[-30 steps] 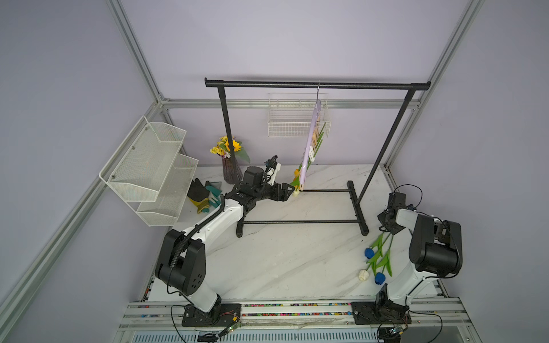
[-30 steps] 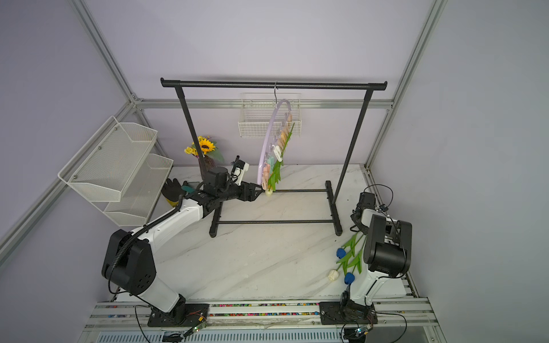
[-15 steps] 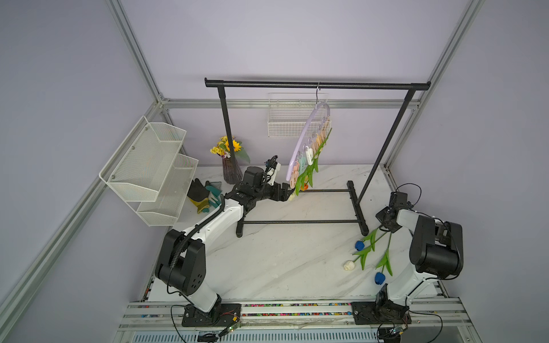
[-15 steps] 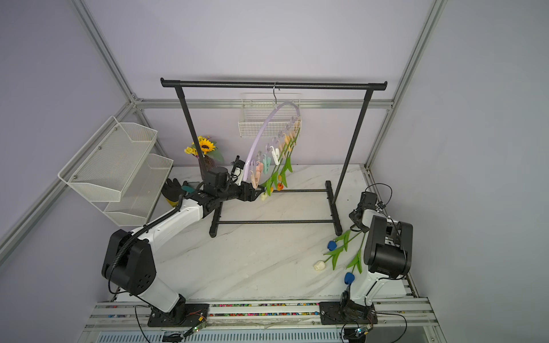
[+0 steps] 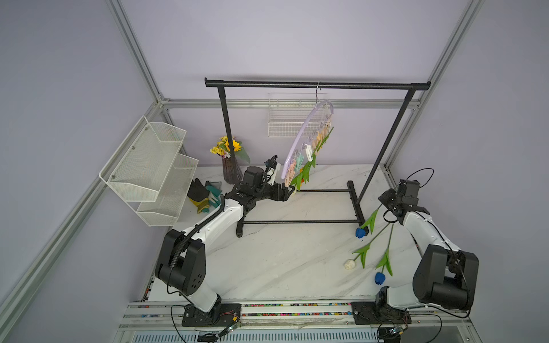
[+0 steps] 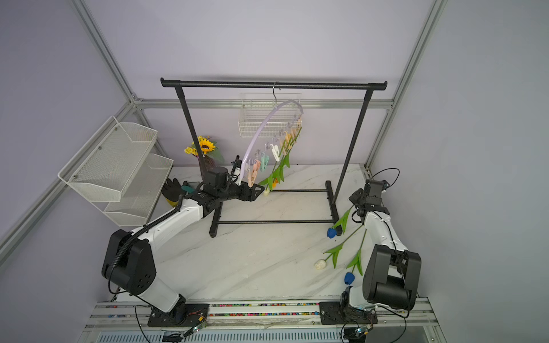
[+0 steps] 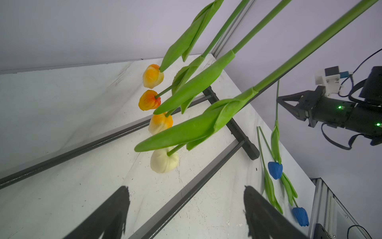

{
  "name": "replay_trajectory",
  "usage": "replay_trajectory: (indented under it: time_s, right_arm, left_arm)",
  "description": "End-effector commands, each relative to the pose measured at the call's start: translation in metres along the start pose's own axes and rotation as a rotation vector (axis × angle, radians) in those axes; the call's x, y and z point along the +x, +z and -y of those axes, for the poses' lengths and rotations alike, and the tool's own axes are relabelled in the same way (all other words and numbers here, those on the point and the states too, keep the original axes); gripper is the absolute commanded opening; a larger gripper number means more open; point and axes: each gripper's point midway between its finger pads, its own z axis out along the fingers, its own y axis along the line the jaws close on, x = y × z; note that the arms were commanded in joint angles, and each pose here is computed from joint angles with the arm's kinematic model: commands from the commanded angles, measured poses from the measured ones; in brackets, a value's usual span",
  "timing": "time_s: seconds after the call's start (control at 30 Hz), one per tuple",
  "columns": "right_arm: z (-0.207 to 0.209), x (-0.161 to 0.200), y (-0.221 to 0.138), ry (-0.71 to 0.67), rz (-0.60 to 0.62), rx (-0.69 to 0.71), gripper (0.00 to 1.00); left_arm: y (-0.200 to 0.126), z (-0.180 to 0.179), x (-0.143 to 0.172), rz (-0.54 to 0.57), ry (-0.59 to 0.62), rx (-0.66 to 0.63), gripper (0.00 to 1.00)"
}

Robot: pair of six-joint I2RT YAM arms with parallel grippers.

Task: Dry the flowers on a clothes hanger
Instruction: Pick up the flower at the center of the board.

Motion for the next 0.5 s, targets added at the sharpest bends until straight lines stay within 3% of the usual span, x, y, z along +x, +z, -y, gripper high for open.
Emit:
replay_trajectory:
  time_s: [0.0, 0.2, 0.47]
  right_arm:
    - [-0.036, -0.028, -0.019, -0.021, 0.056, -0.116, 0.00]
    - [-0.096, -0.068, -0.081, -0.083, 0.191, -0.336, 0.00]
    - [-0.177, -0.077, -0.169, -0.231, 0.270, -0.793, 0.00]
  left_arm:
    - [-0.026, 0.023, -0.045, 0.128, 0.021, 0.046, 0.88]
    - [-0.044, 0.023, -0.060, 0.203, 0.005, 0.046, 0.88]
    - [-0.071, 0.033, -0.079, 0.277, 0.013, 0.057, 0.88]
